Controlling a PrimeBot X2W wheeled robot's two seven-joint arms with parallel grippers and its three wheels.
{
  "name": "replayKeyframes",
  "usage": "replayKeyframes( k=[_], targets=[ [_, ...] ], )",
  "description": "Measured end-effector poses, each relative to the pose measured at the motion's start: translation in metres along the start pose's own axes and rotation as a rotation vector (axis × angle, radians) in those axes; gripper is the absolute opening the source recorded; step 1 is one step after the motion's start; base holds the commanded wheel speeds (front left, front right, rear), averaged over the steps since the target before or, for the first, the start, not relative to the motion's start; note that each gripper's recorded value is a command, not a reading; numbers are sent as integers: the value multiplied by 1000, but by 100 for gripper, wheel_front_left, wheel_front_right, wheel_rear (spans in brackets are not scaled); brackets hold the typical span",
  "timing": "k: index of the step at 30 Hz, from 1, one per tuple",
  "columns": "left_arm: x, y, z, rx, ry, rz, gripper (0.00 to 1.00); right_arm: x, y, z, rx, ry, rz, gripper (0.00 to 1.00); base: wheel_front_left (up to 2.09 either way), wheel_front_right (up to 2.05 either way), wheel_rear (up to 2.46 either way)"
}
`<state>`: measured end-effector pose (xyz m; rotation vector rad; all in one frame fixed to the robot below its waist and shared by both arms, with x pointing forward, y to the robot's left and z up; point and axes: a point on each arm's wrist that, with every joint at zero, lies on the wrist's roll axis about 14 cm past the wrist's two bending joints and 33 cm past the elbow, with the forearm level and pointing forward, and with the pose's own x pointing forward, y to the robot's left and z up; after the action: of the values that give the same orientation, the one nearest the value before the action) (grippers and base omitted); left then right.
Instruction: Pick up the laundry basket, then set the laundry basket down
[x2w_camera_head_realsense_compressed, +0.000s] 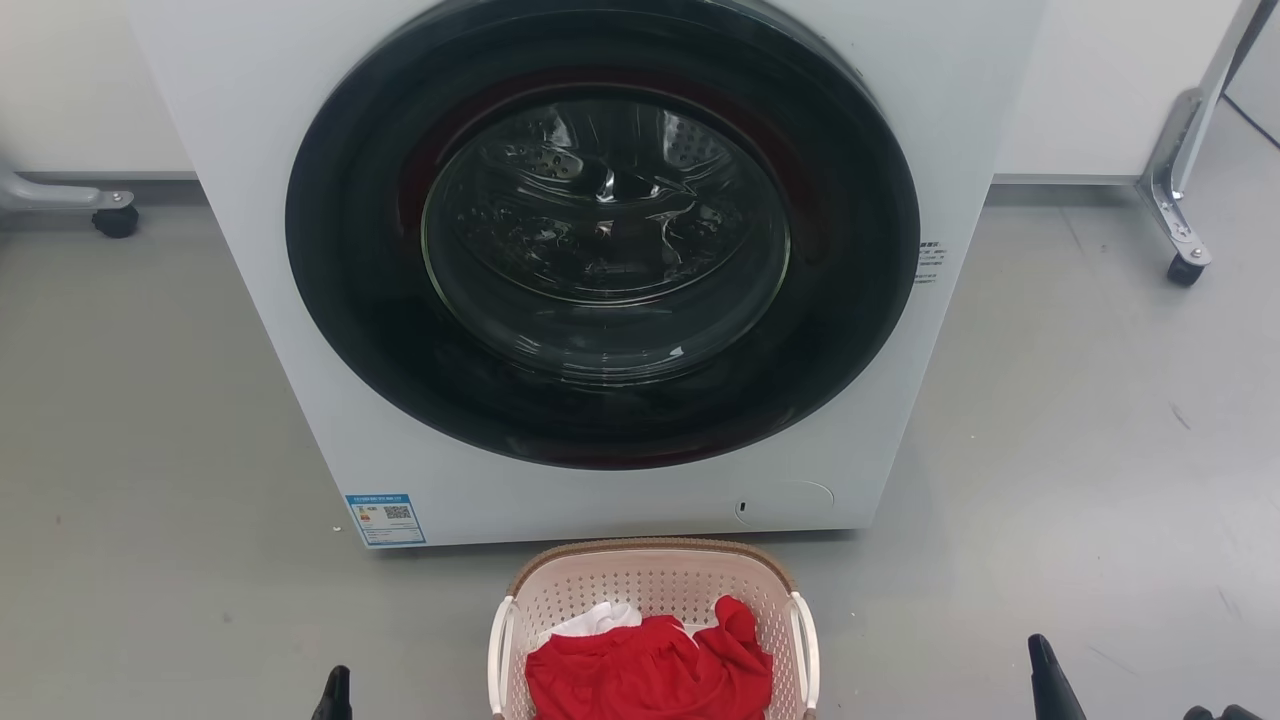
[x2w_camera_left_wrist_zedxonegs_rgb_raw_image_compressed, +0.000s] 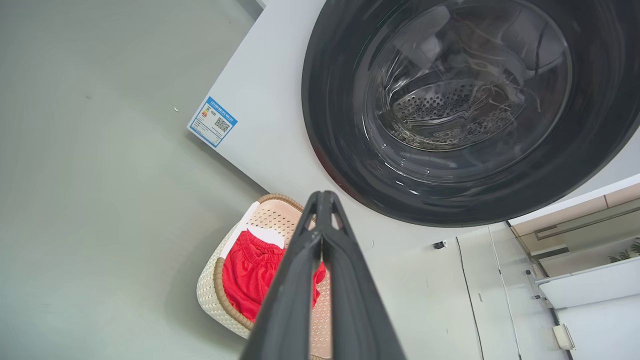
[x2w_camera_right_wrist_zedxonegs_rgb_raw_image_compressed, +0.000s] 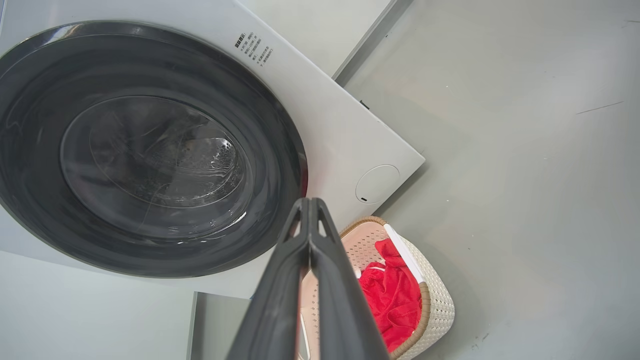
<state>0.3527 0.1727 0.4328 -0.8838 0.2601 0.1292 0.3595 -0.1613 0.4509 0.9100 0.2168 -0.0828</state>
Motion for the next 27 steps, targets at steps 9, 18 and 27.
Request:
replayKeyframes(
  k=[9,18,27],
  targets=[
    [3,-4,6,-131,0,-22,0,2,-4,7,130,-4,-2,0,0,0,0],
    [5,-6,13,-261,-2,-40,0,6,-3,17,259,-17,16,0,0,0,0],
    [8,-12,21,-391,-8,-78,0,9,-1,28,386,-31,44,0,0,0,0]
  ],
)
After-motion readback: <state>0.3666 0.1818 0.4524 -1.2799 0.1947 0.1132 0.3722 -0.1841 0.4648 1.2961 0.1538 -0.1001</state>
